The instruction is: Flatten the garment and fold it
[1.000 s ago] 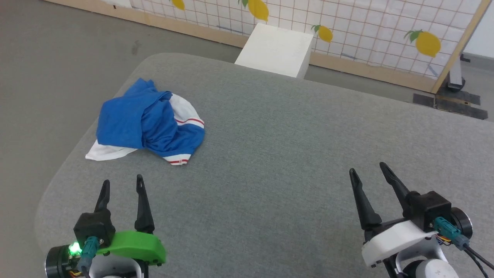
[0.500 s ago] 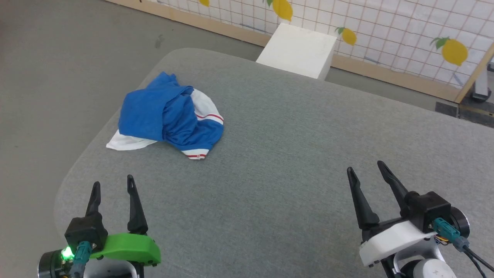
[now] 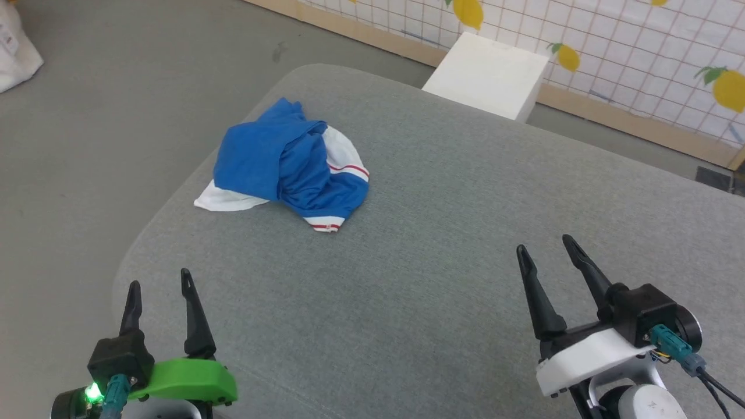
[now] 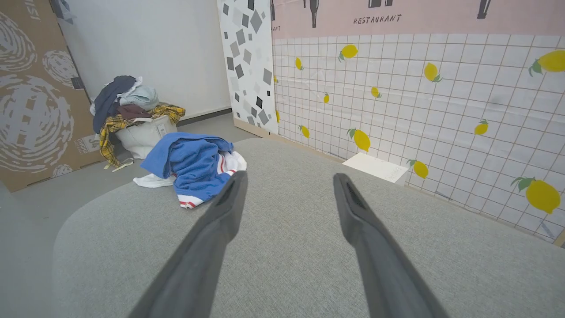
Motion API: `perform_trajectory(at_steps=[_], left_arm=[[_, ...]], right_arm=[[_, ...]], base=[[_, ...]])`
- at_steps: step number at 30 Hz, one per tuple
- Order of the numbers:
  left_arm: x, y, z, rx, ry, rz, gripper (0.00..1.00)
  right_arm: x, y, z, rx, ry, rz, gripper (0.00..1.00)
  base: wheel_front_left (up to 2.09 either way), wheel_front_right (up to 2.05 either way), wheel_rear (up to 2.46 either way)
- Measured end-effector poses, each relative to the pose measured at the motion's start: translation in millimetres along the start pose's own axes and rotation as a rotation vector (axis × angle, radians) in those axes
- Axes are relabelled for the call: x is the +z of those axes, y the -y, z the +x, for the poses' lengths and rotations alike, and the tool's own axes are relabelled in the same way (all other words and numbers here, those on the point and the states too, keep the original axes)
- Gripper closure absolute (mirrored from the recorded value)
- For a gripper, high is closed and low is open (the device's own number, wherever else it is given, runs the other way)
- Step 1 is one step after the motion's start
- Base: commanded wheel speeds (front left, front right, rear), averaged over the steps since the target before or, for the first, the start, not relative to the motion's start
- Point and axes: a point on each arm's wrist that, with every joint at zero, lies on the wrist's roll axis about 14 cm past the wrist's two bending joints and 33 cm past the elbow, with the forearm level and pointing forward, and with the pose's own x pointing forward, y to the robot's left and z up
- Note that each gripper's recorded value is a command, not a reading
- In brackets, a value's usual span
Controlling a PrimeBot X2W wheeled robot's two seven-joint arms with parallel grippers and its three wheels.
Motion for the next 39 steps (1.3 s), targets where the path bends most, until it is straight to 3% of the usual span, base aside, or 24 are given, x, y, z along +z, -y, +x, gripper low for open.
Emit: perform_trajectory(at_steps=[26,32,39], left_arm=[[1,-37,-16,0.134,0.018,-0.025,0.0],[16,-14,26,0.039,0.058,-0.092,0.0],[47,26,118,-0.084,0.079,-0.101,0.0]], right_arm=[[0,-31,17,0.098,0.021,0.062,0.0],[10,-19,21,0.075,0.051,0.048,0.0],[14,16,34,0.01,0.089,0.04,0.0]], base=[[0.0,0.0,0.0],[0.0,0.0,0.0],[0.0,0.0,0.0]])
